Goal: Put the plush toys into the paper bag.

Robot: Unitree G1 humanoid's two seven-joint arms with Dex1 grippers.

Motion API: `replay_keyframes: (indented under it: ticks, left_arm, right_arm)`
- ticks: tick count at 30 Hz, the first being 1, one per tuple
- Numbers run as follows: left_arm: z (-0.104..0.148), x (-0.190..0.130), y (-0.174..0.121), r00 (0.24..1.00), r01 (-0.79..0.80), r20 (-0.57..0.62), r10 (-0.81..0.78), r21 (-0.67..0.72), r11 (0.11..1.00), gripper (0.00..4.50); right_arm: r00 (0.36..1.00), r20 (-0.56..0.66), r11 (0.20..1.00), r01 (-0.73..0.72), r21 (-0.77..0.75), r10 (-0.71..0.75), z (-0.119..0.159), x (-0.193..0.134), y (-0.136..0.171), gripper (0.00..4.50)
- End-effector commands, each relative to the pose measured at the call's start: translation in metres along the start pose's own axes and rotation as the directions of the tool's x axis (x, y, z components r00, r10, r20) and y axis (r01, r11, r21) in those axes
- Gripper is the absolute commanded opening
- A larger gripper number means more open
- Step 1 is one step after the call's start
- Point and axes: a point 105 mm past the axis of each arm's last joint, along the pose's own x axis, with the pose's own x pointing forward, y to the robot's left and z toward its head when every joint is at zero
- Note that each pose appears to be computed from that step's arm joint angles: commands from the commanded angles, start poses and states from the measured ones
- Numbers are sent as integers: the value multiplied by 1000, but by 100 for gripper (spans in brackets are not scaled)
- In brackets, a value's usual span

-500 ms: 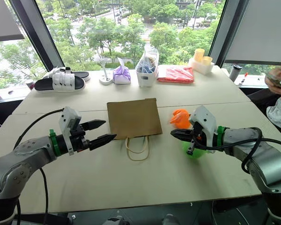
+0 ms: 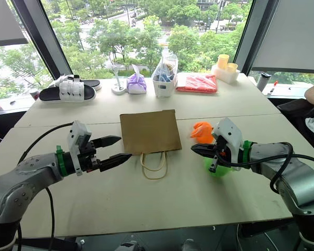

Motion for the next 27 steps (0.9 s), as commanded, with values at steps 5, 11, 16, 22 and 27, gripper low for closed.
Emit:
replay_keyframes:
  ticks: [5,11,16,22,27]
  left_arm:
    - [-8,7,-9,987,151,-92,-128,311,939,441]
    - [-20,23,0,969,246,-155,-192,533,809,441]
    - [-29,54,11,954,299,-175,-244,642,706,441]
    - [-40,79,14,934,347,-170,-314,641,685,389]
    - [-26,84,21,940,318,-119,-319,644,696,151]
  right_arm:
    - [1000,30,999,8,-47,-7,10,-2,1,0]
    - [999,34,999,12,-45,-10,8,0,7,0]
    - [998,42,998,50,-39,-48,8,-1,10,0]
    - [995,39,996,91,-17,-90,4,-6,17,0]
    - [994,42,994,100,33,-102,-2,-3,29,0]
